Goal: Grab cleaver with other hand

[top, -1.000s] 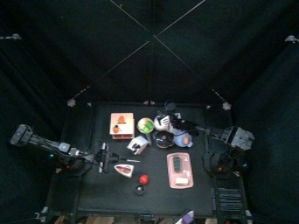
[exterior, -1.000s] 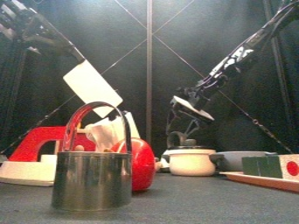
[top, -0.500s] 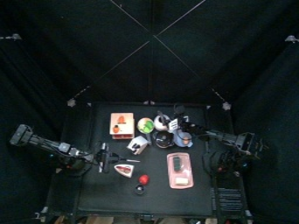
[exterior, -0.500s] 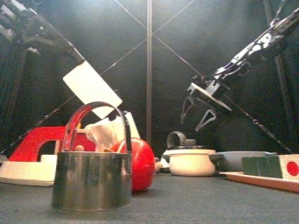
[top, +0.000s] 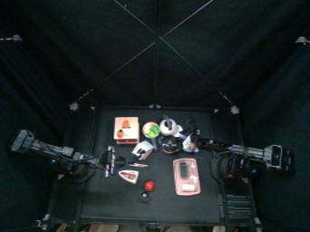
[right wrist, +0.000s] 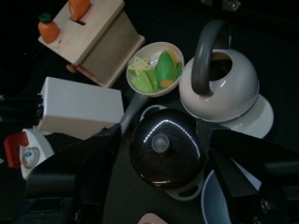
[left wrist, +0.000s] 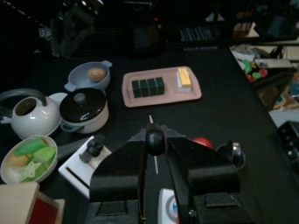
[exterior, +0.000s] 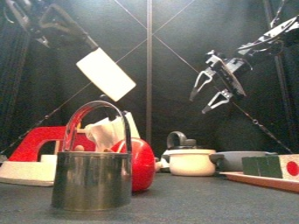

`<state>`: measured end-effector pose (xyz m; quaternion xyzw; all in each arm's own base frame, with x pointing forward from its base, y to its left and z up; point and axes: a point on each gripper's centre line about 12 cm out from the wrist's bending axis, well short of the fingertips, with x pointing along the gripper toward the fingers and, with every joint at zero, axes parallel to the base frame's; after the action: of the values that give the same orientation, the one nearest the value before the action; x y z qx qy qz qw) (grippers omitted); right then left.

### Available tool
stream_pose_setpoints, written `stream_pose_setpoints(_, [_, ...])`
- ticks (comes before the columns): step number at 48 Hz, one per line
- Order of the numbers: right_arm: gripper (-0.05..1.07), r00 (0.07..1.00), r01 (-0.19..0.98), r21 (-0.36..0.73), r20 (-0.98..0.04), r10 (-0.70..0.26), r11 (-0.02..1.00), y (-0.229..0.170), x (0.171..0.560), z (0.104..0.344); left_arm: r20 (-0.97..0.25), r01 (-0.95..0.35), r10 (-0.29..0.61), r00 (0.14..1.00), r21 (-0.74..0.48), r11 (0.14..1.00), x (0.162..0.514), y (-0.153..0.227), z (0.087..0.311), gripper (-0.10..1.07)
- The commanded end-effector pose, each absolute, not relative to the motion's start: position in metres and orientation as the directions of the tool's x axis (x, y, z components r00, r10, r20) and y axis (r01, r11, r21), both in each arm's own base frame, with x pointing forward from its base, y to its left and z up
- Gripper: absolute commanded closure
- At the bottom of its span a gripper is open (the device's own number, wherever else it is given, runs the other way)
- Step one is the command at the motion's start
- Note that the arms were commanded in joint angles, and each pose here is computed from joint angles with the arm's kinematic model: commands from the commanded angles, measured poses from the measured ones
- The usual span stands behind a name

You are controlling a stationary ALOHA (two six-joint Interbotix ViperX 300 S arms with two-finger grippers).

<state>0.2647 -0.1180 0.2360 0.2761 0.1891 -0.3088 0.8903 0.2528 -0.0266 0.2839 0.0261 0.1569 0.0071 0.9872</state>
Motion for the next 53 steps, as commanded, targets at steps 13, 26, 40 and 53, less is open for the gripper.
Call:
stream_pose_setpoints(13, [0.04, 0.740, 0.649, 0.369, -0.507, -0.441, 0.665, -0.116, 0.260, 0.234, -0.222, -0.085, 0.070, 0.973, -0.059, 0.995, 0.295, -0.018, 0.344, 0.44])
stream_pose_setpoints(26, [0.04, 0.737, 0.651, 0.356, -0.506, -0.447, 0.670, -0.117, 0.259, 0.233, -0.247, -0.186, 0.163, 0.955, -0.073, 0.980, 0.307, -0.003, 0.352, 0.44])
stream_pose_setpoints(40, [0.04, 0.738, 0.651, 0.357, -0.504, -0.449, 0.669, -0.117, 0.259, 0.234, -0.312, -0.201, 0.205, 0.928, 0.044, 0.979, 0.317, 0.000, 0.355, 0.41])
stream_pose_setpoints(53, [0.04, 0.742, 0.647, 0.360, -0.499, -0.446, 0.672, -0.116, 0.258, 0.236, -0.468, -0.160, 0.199, 0.861, 0.124, 0.979, 0.332, -0.002, 0.361, 0.36])
